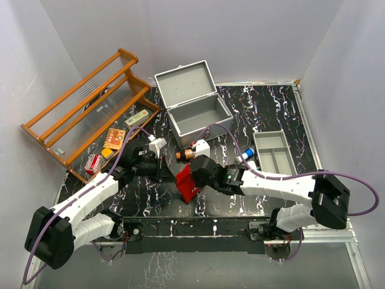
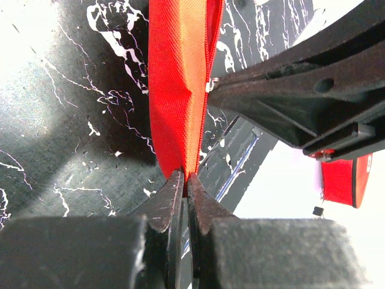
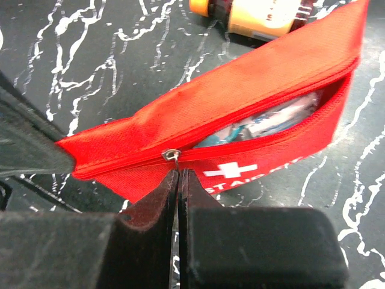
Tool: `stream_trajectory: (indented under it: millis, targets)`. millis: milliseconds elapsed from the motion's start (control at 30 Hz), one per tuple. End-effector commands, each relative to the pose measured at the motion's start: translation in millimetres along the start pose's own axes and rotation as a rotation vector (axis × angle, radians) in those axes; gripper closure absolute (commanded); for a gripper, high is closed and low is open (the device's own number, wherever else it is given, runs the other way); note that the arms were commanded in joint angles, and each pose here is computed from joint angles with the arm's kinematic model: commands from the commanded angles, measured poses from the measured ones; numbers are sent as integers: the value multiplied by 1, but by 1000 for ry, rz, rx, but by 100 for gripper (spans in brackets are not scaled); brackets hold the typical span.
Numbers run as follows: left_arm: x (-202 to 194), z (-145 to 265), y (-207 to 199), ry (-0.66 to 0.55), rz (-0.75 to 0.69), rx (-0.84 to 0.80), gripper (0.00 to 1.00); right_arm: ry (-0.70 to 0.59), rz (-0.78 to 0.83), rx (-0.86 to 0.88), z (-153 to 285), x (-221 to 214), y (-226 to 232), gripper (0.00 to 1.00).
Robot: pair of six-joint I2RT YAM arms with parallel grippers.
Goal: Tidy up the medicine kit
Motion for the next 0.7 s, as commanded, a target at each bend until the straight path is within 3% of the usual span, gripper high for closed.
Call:
stream_trajectory:
  millis: [0, 400, 667]
  targets:
    - [6, 7, -9, -1, -29, -28, 100, -91, -56, -168, 2, 14, -22, 100]
    - [6, 13, -15, -1, -60, -43, 100, -168, -165, -366, 6, 30, -70, 100]
    - [7, 14, -16, -5, -64, -48, 100, -194, -174, -347, 8, 47, -101, 100]
Point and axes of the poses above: each gripper's point midway between its finger pads, its own z axis back along the fingers, its own y axis along the line the jaws close on, x = y × z, the point moved 8 cm from there along z, back along the fingers, and after that the axes turned 4 degrees about -z, right-handed, at the moved point
